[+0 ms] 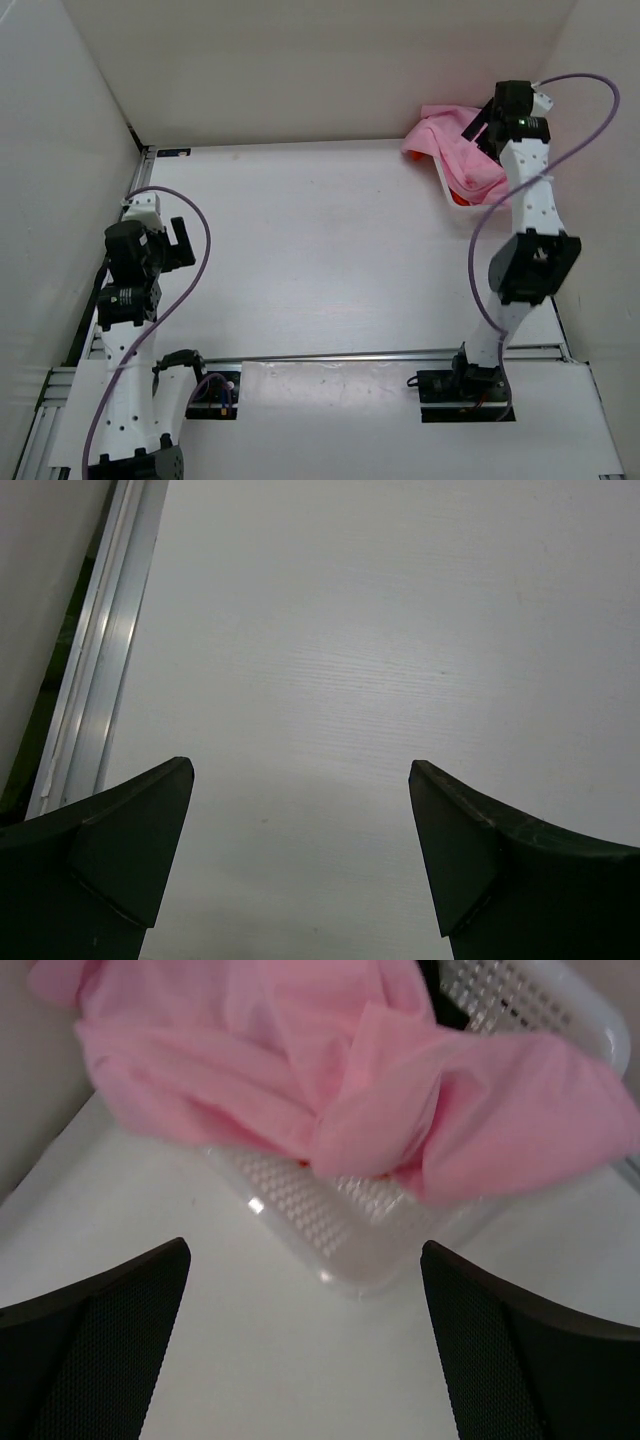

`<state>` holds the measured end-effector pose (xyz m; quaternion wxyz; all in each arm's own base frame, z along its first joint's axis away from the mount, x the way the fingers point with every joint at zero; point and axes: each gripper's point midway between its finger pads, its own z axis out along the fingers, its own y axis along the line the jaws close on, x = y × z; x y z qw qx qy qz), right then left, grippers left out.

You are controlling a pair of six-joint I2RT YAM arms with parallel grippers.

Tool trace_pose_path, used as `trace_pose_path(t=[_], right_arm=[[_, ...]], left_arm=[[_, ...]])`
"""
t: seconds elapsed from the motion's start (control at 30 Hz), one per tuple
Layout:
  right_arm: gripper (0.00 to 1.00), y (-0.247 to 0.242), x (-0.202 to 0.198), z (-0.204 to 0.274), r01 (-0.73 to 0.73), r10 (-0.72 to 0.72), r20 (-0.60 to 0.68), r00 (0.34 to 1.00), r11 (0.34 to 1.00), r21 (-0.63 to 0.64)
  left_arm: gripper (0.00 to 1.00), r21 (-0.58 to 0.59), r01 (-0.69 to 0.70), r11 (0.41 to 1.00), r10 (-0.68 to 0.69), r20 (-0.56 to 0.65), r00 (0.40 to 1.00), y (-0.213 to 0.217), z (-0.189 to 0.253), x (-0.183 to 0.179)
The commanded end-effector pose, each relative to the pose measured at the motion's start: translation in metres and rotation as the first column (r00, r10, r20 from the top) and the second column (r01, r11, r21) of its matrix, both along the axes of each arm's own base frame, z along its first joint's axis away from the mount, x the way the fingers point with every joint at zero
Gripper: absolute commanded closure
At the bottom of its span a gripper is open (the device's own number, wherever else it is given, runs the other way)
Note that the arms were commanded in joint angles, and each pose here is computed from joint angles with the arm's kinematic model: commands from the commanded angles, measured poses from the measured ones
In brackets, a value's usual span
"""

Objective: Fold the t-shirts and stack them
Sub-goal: Grab crumpled tshirt from bin with the right arm

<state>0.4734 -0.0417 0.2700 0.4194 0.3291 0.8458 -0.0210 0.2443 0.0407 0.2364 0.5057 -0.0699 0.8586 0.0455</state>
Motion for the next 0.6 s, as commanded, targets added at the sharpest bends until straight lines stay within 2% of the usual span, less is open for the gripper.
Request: trace_pose_path(t=[0.0,0.03,0.17,0.2,0.33,0.43,0.5,0.53,0.57], right_arm=[[0.0,-0.034,0.029,-0.018,0.089,-0.097,-0.07,0.993,0.99,-0.113],[0.0,-0.035,0.045,-0.046,0.052,-0.069,-0.13,0.989,0.99,-0.129],[0.0,-0.034,0.083,-0.052,-0.003,-0.008,-0.073,0.997,0.989,-0.151],[0.0,-0.036,0.086,-0.065,0.001,-0.014,-0.088,0.996,0.988,-0.157],[0.0,-0.057,0.084,-0.071,0.116,-0.131,-0.078,0.988,0.979,-0.169],[0.08,-0.06,0.078,-0.086,0.13,-0.152,-0.113,0.982,0.976,-0.177],[0.18,-0.06,0.072,-0.098,0.113,-0.143,-0.159,0.977,0.976,-0.188],[0.23,-0.059,0.069,-0.1,0.109,-0.143,-0.176,0.974,0.976,-0.188],[0.34,-0.059,0.062,-0.112,0.101,-0.143,-0.221,0.965,0.977,-0.19]], left_arm=[[0.0,-0.019,0.016,1.0,-0.017,-0.037,0.999,-0.003,-0.018,0.0],[0.0,-0.021,0.005,1.0,-0.006,-0.048,0.999,-0.001,-0.023,-0.002],[0.0,-0.029,-0.014,0.999,0.012,-0.093,0.996,0.003,-0.04,-0.005],[0.0,-0.031,-0.024,0.999,0.02,-0.103,0.994,0.005,-0.045,-0.006],[0.0,-0.038,-0.027,0.999,0.023,-0.112,0.993,0.006,-0.047,-0.005],[0.0,-0.038,-0.027,0.999,0.023,-0.112,0.993,0.006,-0.047,-0.005],[0.0,-0.038,-0.027,0.999,0.023,-0.112,0.993,0.006,-0.047,-0.005],[0.0,-0.038,-0.027,0.999,0.023,-0.112,0.993,0.006,-0.047,-0.005],[0.0,-0.038,-0.027,0.999,0.023,-0.112,0.993,0.006,-0.047,-0.005]])
